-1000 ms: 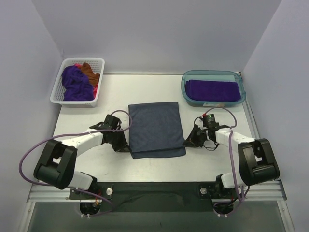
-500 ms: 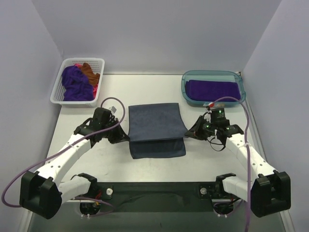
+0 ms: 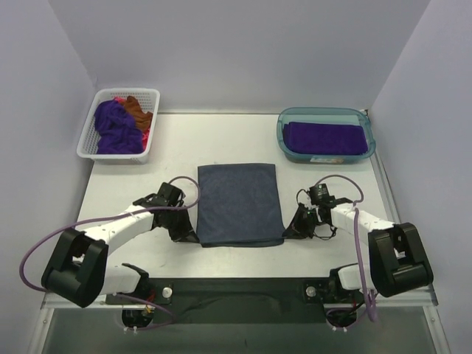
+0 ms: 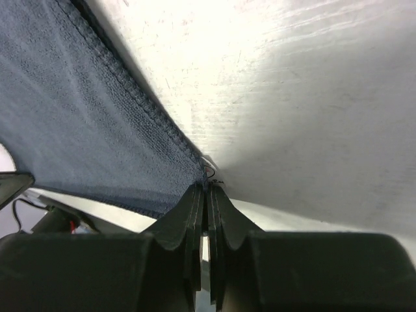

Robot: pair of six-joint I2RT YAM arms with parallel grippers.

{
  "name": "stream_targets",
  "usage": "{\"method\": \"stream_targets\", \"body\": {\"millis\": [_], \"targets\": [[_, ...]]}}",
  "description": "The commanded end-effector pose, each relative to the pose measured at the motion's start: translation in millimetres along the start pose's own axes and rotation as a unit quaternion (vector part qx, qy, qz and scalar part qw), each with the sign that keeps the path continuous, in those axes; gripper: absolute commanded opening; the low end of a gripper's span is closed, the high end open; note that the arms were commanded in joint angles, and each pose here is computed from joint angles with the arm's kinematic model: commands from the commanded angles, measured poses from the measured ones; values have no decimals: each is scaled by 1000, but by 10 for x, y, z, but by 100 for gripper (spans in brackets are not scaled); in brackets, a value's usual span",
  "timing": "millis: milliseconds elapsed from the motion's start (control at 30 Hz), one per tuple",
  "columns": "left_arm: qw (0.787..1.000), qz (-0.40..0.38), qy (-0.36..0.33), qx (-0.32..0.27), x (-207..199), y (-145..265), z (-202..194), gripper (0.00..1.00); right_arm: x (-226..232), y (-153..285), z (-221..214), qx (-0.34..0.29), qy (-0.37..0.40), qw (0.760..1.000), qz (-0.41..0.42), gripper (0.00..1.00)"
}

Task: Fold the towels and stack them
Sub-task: Fold the towel

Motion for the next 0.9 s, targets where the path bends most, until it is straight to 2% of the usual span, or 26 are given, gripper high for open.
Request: {"method": "stream_targets", "body": {"millis": [0, 267, 433, 633, 867], "targets": [[1000, 8, -24, -11, 42, -68, 45, 3, -132, -57, 26, -9, 0, 1000, -29, 1], [999, 31, -21, 10, 214, -165, -77, 6, -244, -81, -45, -2, -4, 999, -41, 4], [999, 23, -28, 11, 190, -139, -87, 10, -213, -49, -43, -2, 0, 999, -38, 10], [999, 14, -39, -28, 32, 61, 72, 6, -19, 132, 58, -30, 19, 999, -17, 9], [996, -4, -50, -73, -240, 404, 285, 5, 352, 476, 137, -57, 33, 997, 32, 8]]}}
Point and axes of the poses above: each gripper's point midway between its finger pads, its own y axis back along the fingers, its own x axis along the line the jaws close on, z = x × y, the point moved 1 cm from there along y, back along the fingers, and after that the axes turned 7 degrees about -y, right-handed, at the moved point
